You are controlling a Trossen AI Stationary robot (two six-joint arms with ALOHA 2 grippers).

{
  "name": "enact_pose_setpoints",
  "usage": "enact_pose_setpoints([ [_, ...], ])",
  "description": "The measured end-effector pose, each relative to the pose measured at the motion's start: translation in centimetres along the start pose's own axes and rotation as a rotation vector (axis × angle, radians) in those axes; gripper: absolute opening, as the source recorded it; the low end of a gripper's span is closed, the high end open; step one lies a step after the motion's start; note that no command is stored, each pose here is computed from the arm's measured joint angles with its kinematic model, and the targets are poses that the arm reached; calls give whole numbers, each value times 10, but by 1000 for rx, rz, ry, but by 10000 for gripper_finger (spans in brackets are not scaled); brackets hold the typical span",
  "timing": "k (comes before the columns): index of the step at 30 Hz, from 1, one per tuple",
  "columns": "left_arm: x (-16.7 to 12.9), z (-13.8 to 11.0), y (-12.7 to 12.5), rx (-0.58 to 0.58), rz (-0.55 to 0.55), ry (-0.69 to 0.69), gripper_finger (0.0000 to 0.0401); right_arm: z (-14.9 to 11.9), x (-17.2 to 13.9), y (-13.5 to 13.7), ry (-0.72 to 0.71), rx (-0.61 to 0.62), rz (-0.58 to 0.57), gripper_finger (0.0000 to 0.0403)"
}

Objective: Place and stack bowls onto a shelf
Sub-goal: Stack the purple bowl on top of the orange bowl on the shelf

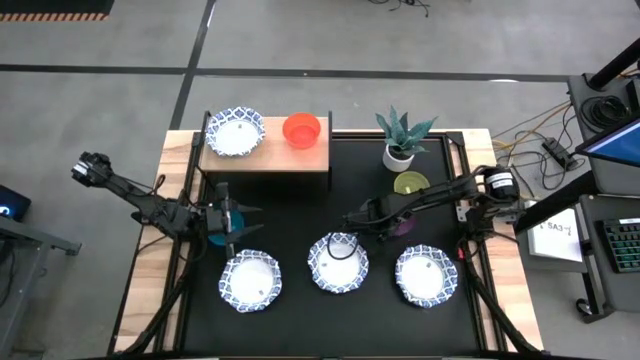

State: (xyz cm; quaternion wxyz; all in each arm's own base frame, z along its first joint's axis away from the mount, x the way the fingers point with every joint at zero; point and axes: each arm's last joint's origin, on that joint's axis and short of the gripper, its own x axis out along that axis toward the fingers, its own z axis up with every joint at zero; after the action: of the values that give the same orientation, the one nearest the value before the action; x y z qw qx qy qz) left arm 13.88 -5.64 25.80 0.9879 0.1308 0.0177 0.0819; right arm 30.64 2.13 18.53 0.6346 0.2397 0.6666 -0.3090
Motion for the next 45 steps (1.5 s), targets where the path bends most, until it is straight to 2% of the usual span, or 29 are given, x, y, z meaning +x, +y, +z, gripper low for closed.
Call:
enact_pose_setpoints([
  [7,0,0,0,0,0,0,164,-3,-24,-5,-27,2,60,9],
  [13,0,0,0,2,0,-1,165,2,-66,-4,-130,-39,163,9],
  [19,0,2,1,5,6,-21,165,12,-113,-2,-357,-90,185,9],
  [23,0,3,1,11,16,-20,165,16,-136,0,-553,-145,108,9],
  [27,0,2,3,12,74,-3,165,25,-151,3,-755,-199,22,9],
  [30,0,2,4,11,96,2,165,38,-162,5,-911,-259,-18,8],
  [35,0,2,4,10,98,1,165,67,-177,2,-1100,-344,10,8],
  [39,-1,4,5,8,111,-6,165,94,-180,-7,-1192,-372,92,8],
  [45,-5,6,10,-13,144,-21,165,128,-166,-22,-1218,-357,40,8],
])
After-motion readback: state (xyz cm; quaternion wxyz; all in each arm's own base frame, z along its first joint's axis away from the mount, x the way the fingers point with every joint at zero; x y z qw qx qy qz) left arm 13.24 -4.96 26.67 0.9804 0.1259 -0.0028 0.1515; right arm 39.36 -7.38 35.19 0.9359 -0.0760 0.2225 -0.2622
